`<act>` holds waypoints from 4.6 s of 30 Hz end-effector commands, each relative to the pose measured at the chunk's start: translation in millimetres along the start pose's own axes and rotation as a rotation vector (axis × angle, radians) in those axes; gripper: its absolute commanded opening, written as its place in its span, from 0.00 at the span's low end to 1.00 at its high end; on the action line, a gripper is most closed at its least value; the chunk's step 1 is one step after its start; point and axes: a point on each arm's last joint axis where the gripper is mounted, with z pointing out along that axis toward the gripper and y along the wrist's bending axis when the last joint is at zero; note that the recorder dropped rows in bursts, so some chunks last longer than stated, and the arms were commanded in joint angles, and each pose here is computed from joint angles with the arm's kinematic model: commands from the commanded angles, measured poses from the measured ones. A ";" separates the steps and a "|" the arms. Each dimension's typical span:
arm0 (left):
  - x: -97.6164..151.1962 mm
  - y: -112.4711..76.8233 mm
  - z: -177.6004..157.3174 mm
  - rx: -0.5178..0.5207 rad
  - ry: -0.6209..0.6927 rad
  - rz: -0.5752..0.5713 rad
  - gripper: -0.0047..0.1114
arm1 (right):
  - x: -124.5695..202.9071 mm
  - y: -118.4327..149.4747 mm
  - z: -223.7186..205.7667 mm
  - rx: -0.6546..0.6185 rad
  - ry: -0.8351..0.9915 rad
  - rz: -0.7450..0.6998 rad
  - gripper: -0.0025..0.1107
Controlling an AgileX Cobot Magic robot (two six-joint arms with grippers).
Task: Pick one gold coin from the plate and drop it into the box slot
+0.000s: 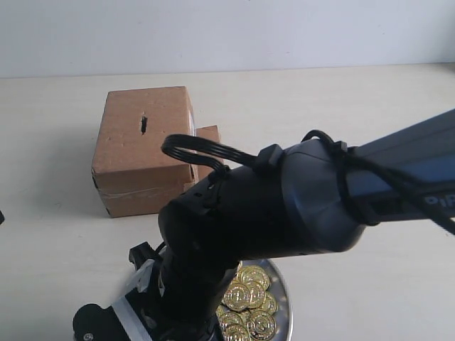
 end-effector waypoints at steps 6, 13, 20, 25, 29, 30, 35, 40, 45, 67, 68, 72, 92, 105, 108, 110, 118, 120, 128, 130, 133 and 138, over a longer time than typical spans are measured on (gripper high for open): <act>-0.2 -0.3 0.2 0.004 0.002 0.001 0.04 | -7.2 3.1 0.3 -0.009 -0.011 -0.010 0.45; -0.3 -0.4 0.2 0.005 0.001 -0.001 0.04 | -7.4 3.0 1.4 -0.006 -0.008 -0.016 0.45; -0.3 -0.4 0.2 0.005 0.001 -0.001 0.04 | -5.8 2.4 8.3 -0.009 0.001 -0.016 0.45; -0.3 -0.4 0.2 0.005 0.001 -0.001 0.04 | -5.7 2.0 9.0 -0.005 0.000 -0.015 0.45; -0.3 -0.4 0.2 0.005 0.001 -0.001 0.04 | -5.4 2.1 10.0 -0.008 0.002 -0.010 0.45; -0.3 -0.4 0.2 0.005 0.001 -0.001 0.04 | -5.4 2.1 10.0 -0.008 0.002 -0.010 0.45; -0.3 -0.4 0.2 0.005 0.001 -0.001 0.04 | -5.4 2.3 10.0 -0.010 0.002 -0.010 0.39; -0.3 -0.4 0.2 0.005 0.001 -0.001 0.04 | -5.4 2.3 10.0 -0.010 0.002 -0.010 0.35; -0.3 -0.4 0.2 0.005 0.001 -0.001 0.04 | -5.4 2.3 10.0 -0.010 0.002 -0.010 0.34; -0.3 -0.4 0.2 0.005 0.001 -0.001 0.04 | -6.6 0.6 -8.1 0.036 0.012 0.021 0.34; -0.3 -0.4 0.2 0.005 0.001 -0.001 0.04 | -6.4 0.4 -8.1 0.038 0.014 0.041 0.34; -0.5 -0.4 0.2 0.005 -0.001 -0.006 0.04 | -4.5 -0.4 -8.8 0.049 0.033 0.112 0.34; -0.6 0.8 2.7 0.003 0.010 -0.176 0.28 | -4.4 -4.0 -50.6 0.190 0.050 0.221 0.34; 9.2 5.6 26.6 0.046 0.213 -0.427 0.42 | -7.3 -4.3 -92.9 0.335 -0.003 0.281 0.34; 14.2 4.2 31.8 0.083 0.291 -0.474 0.42 | -9.4 -4.4 -103.1 0.373 -0.036 0.278 0.34; 17.5 3.5 34.9 0.106 0.340 -0.504 0.42 | -10.5 -4.2 -108.4 0.392 -0.052 0.277 0.34; 11.8 -0.4 47.5 0.196 0.434 -0.549 0.42 | -11.5 -4.4 -111.7 0.406 -0.073 0.302 0.34; 8.8 0.1 51.4 0.201 0.450 -0.546 0.42 | -11.5 -4.4 -111.7 0.406 -0.073 0.302 0.34; 15.7 8.7 68.6 0.215 0.577 -0.561 0.42 | -13.3 -6.5 -113.2 0.430 -0.099 0.311 0.34; 15.0 9.0 70.8 0.230 0.563 -0.566 0.42 | -14.1 -7.6 -113.8 0.441 -0.111 0.314 0.34; 15.8 9.9 72.9 0.238 0.561 -0.569 0.42 | -14.2 -7.8 -113.8 0.443 -0.113 0.313 0.34; 13.8 11.7 76.9 0.242 0.542 -0.568 0.42 | -14.5 -8.2 -114.1 0.448 -0.117 0.313 0.34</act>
